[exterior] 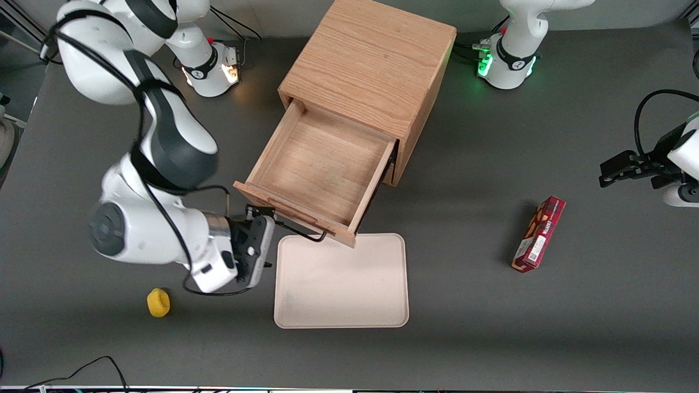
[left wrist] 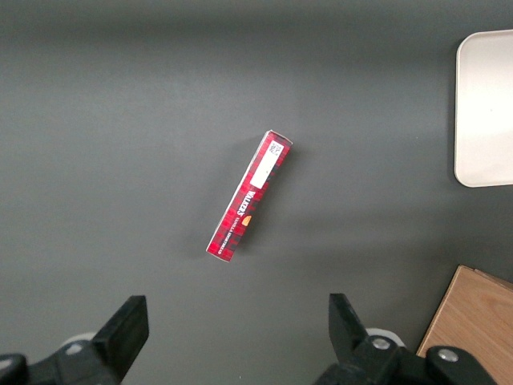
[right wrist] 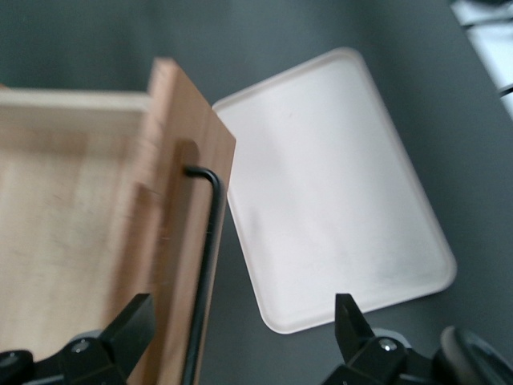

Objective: Open upper drawer

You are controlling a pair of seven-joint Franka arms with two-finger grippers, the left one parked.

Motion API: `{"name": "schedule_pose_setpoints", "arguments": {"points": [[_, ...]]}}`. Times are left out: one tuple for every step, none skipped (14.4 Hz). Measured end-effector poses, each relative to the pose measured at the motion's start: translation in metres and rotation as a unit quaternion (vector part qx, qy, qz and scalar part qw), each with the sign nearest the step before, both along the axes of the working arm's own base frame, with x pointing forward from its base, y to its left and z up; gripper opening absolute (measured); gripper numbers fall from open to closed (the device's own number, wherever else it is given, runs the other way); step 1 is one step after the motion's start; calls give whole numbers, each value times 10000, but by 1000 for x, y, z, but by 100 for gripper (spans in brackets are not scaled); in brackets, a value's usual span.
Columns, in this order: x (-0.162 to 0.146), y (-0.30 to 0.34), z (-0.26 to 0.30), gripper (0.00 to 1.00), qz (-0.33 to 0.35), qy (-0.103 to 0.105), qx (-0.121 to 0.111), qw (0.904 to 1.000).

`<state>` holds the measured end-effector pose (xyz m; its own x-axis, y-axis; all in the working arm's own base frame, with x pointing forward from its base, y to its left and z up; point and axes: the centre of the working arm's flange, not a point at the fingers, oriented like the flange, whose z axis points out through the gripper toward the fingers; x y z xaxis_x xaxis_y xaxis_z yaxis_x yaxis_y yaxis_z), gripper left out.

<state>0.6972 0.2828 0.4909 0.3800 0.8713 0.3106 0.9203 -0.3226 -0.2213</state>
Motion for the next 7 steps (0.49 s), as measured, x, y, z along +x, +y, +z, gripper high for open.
{"name": "schedule_pose_setpoints", "arguments": {"points": [[-11,-4,37,100,-140,-83,-42,9999],[-25,-10,74,100,-397,-124,-124,9991],[-39,-20,106,100,-781,-90,-262,9966],[-53,-31,132,100,-1212,28,-431,9917],[-66,-43,152,100,-1686,173,-605,9837],[-76,-58,168,100,-2172,303,-777,9726],[-85,-76,179,100,-2582,435,-971,9602]]}}
